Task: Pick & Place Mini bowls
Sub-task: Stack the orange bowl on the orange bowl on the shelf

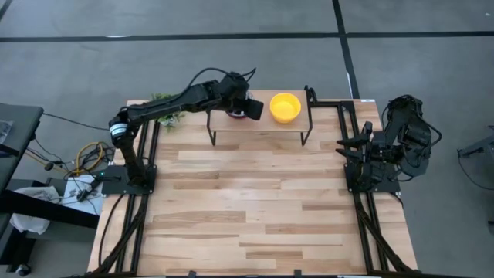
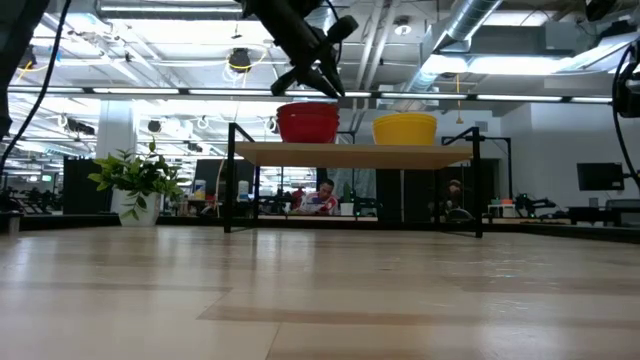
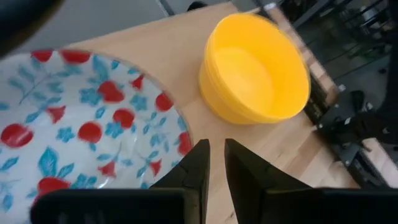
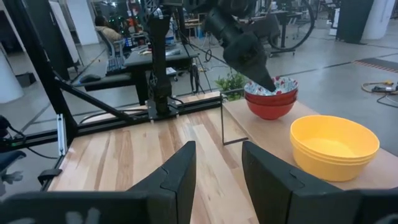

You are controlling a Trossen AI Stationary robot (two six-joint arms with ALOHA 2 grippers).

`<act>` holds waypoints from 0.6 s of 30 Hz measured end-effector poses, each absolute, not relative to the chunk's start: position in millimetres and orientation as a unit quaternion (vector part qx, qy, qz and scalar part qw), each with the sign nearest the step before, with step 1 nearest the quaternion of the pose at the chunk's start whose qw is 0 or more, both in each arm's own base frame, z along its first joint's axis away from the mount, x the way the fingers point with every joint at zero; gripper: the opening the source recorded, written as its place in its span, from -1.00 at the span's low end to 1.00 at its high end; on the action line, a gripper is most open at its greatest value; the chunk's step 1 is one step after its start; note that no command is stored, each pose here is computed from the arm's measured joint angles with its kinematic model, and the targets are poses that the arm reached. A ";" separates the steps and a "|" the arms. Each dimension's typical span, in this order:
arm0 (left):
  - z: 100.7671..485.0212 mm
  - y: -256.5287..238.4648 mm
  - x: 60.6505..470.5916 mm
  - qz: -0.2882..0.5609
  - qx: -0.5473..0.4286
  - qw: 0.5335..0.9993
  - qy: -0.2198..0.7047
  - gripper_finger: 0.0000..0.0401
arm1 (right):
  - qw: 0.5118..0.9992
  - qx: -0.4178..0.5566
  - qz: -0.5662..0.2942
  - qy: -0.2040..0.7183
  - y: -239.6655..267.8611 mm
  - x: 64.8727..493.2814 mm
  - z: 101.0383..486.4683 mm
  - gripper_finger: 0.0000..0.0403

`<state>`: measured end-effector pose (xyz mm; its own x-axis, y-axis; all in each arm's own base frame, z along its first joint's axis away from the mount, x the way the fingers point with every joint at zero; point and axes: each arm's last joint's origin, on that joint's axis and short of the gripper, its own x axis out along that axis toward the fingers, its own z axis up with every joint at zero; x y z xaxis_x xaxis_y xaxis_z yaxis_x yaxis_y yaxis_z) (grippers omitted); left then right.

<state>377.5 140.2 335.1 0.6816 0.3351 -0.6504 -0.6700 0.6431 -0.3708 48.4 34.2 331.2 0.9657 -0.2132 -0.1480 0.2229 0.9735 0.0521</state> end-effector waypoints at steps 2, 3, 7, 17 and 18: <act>334.0 139.8 376.6 0.292 -0.307 0.861 0.280 -0.76 | 0.991 0.034 -0.111 0.071 34.1 48.4 331.3 -0.41; 334.0 139.9 376.7 0.292 -0.307 0.862 0.280 -0.76 | 0.991 0.035 -0.110 0.071 34.2 48.4 331.3 -0.41; 332.7 139.6 375.6 0.295 -0.306 0.858 0.287 -0.76 | 0.991 0.036 -0.110 0.070 34.2 48.4 331.4 -0.41; 322.8 141.4 373.6 0.302 -0.307 0.850 0.303 -0.76 | 0.991 0.042 -0.110 0.068 34.7 48.7 332.3 -0.41; 323.1 141.4 373.9 0.301 -0.308 0.851 0.302 -0.76 | 0.991 0.042 -0.110 0.068 34.7 48.7 332.3 -0.41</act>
<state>373.9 141.4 323.1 0.6363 0.3274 -0.6985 -0.6984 0.6291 -0.3414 48.7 34.7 332.3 0.9667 -0.2116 -0.1439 0.2230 0.9725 0.0680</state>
